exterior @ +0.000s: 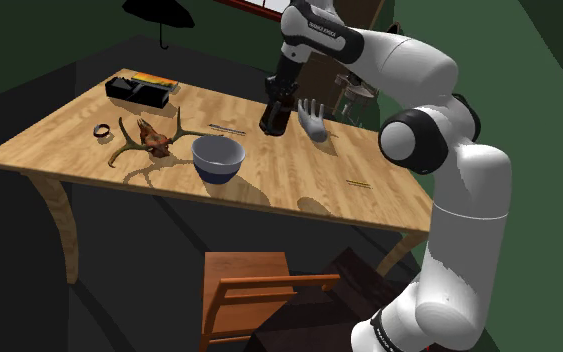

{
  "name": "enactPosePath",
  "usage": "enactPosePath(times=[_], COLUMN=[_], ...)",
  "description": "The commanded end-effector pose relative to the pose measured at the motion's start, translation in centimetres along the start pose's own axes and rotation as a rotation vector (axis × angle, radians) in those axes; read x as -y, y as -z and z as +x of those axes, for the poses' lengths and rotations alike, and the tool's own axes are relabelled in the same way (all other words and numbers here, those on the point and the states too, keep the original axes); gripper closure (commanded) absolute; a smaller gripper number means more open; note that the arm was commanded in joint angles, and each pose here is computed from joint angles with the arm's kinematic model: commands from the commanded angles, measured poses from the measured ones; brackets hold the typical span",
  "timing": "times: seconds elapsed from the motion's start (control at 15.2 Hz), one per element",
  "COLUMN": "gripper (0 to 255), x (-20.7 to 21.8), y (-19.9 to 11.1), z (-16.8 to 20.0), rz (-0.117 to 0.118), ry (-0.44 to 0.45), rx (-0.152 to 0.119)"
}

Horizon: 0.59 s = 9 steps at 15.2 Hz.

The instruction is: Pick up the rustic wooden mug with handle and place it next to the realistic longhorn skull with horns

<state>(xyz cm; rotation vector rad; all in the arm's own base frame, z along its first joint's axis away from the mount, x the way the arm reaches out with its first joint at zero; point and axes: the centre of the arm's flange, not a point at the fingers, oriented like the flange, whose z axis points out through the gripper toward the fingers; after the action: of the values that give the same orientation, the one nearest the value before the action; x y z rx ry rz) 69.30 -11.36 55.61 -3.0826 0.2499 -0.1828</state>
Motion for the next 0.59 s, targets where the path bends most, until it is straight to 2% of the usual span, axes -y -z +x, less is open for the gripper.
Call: enactPosePath(times=[0.0,0.53], gripper=[255,255], x=[-0.1,-0.3], y=[-0.9,-5.1], z=[0.0,-0.5], rz=[0.0,0.0], ry=[0.0,0.0], rx=[-0.002,-0.002])
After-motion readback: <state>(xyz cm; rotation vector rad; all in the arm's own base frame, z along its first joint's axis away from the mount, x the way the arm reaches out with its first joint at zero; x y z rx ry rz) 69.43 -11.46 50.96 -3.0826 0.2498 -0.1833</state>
